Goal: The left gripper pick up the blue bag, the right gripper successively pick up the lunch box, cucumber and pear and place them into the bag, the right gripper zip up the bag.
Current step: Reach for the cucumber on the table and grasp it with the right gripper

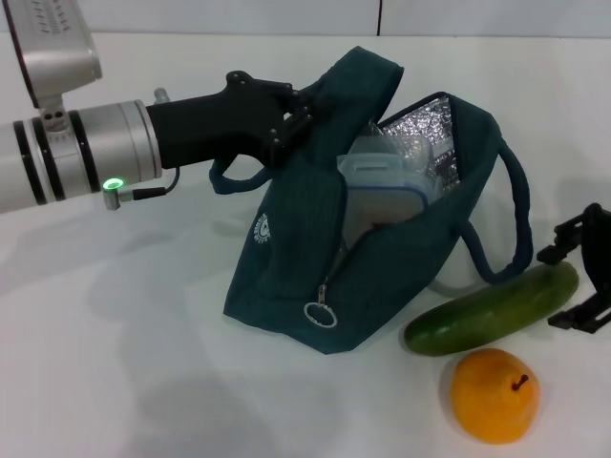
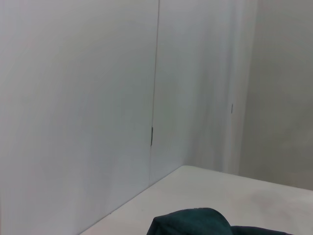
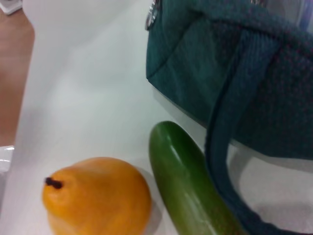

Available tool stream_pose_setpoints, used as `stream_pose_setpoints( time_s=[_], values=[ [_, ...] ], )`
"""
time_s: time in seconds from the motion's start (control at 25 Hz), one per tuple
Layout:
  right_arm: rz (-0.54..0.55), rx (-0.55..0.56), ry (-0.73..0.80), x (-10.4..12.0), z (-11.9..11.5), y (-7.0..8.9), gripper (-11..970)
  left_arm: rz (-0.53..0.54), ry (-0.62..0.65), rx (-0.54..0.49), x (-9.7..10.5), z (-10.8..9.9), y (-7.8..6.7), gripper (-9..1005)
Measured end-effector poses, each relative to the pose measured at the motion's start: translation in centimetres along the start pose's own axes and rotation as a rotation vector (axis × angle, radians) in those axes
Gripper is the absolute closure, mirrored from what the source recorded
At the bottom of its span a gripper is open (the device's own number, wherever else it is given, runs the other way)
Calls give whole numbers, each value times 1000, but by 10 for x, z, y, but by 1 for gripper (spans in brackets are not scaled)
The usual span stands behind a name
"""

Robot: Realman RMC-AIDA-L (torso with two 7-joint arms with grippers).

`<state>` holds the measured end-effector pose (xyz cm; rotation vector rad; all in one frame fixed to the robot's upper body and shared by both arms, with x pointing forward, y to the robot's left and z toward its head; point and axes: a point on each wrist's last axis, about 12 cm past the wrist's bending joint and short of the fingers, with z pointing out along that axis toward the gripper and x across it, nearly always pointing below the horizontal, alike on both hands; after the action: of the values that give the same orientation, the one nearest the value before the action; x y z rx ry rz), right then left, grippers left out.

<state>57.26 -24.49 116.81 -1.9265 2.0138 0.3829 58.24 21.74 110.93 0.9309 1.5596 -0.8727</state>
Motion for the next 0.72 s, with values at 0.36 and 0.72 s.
stream_pose_setpoints(
  time_s=[0.36,0.72],
  values=[
    [-36,-12,63,-12,15,-8,165,9,6,-14,-2,4,3,933],
    [-61,-20,110,-22,27,-8,166,23,1,-12,-6,6,4,931]
  ],
)
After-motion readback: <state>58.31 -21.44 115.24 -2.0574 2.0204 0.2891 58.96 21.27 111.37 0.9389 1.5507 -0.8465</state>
